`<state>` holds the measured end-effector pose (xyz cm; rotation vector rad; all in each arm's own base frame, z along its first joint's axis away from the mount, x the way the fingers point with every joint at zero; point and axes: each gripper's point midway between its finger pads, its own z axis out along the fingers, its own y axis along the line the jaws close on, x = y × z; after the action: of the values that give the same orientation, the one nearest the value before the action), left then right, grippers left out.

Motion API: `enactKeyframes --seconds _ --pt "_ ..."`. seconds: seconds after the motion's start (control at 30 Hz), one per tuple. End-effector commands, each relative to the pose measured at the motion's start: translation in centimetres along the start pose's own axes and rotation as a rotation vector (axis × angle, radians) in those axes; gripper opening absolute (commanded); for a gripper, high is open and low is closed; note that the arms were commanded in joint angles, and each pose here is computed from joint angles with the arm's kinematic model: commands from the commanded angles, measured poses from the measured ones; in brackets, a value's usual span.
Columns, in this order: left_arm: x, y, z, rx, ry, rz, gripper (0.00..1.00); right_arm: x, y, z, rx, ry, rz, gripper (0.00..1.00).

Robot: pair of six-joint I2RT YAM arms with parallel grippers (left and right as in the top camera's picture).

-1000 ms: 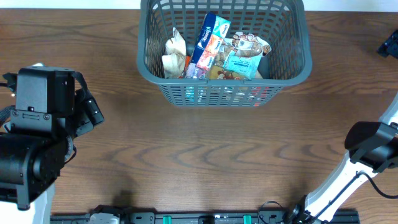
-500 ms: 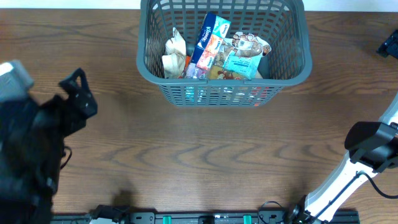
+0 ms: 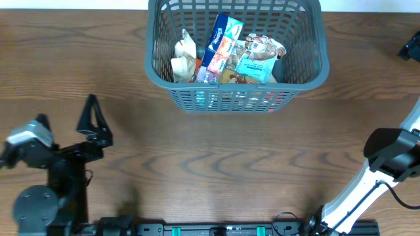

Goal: Pack container

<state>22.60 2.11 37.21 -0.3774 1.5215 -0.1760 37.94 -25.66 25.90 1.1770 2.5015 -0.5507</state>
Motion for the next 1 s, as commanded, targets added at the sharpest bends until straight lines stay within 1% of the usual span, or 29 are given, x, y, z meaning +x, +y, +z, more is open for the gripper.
enactKeyframes --seconds 0.0,0.17,0.3,0.4,0.67,0.97 --pt "3.6 -0.1 0.7 0.070 0.028 0.021 0.98 -0.1 -0.4 -0.4 0.008 -0.010 0.018 0.99" --pt "7.5 1.2 1.2 0.077 0.012 0.019 0.98 -0.1 -0.4 -0.4 0.008 -0.010 0.018 0.99" --pt "11.1 2.6 1.1 0.064 0.047 0.023 0.98 -0.1 -0.4 -0.4 0.008 -0.010 0.018 0.99" --pt "13.1 3.4 1.0 0.058 0.060 0.025 0.98 -0.1 -0.4 -0.4 0.008 -0.010 0.018 0.99" --pt "16.0 5.5 0.8 0.017 0.053 0.025 0.98 -0.1 -0.4 -0.4 0.008 -0.010 0.018 0.99" --pt "19.3 6.8 1.1 -0.009 0.118 0.031 0.98 -0.1 -0.4 -0.4 0.008 -0.010 0.018 0.99"
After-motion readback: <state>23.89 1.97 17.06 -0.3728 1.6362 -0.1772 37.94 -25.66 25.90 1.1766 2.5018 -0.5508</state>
